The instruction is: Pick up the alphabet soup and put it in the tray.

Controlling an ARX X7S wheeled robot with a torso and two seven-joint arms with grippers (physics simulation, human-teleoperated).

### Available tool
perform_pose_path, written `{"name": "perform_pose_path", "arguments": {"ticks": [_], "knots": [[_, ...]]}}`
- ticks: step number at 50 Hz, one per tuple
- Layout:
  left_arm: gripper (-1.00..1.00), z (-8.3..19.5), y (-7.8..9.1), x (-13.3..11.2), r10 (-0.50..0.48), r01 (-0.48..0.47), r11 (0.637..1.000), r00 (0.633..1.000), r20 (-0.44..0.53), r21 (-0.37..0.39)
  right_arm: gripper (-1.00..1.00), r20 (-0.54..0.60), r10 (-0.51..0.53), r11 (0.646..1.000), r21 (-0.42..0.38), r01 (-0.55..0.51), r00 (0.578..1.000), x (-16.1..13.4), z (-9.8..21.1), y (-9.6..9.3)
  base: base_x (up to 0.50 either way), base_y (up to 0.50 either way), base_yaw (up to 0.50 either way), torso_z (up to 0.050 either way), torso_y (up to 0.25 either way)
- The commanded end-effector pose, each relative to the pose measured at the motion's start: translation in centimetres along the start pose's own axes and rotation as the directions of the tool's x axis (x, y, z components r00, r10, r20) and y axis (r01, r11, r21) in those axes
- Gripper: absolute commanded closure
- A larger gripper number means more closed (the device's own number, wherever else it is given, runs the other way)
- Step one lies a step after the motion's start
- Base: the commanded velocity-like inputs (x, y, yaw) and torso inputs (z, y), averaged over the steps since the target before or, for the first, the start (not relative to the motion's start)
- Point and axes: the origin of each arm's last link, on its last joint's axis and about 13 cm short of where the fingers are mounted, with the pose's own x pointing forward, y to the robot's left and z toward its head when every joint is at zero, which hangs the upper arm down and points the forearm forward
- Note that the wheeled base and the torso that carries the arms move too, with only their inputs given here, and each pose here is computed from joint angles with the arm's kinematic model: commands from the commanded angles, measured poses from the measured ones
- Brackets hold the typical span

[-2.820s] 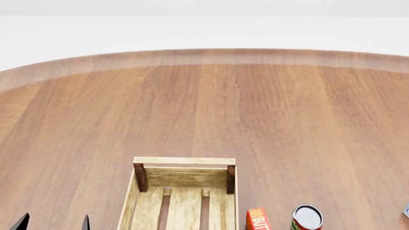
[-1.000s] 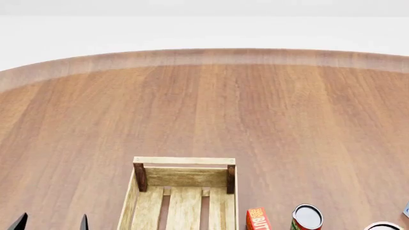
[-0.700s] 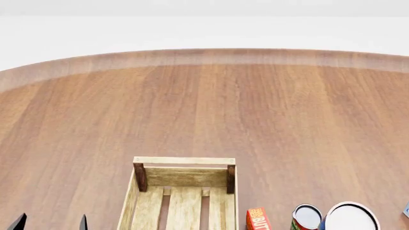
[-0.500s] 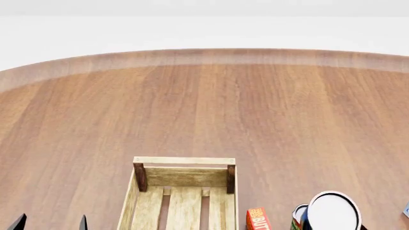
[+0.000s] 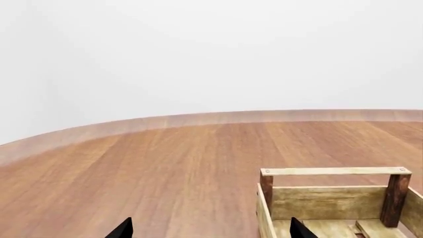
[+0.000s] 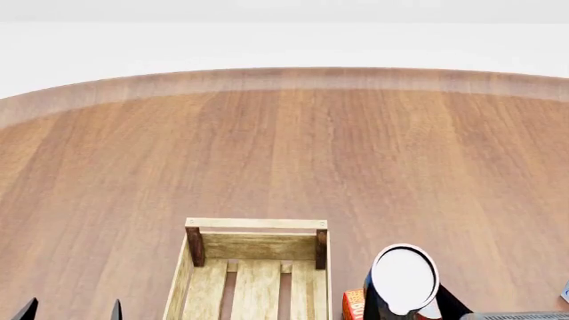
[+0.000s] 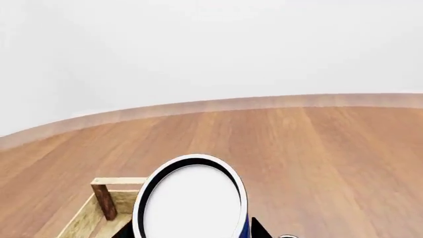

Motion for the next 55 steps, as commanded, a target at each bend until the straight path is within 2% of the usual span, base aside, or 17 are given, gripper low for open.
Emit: {"name": "perform_pose_path", "arguments": {"ticks": [1,55], "knots": [[-1.0,0.1,-0.1,0.1,-0.002,0.002,1.0,1.0,0.002,0.001,1.0,0.021,0.054,0.998,-0.008,-0.054,0.998,1.6,-0.2,0.7,0.0,0.0,0.0,0.0,0.0],[-1.0,0.0,-0.1,0.0,-0.001,0.001,1.0,1.0,0.0,-0.002,1.0,-0.025,0.225,0.974,0.03,-0.224,0.974,7.5,-2.1,4.2,0.0,0.0,0.0,0.0,0.001]]}}
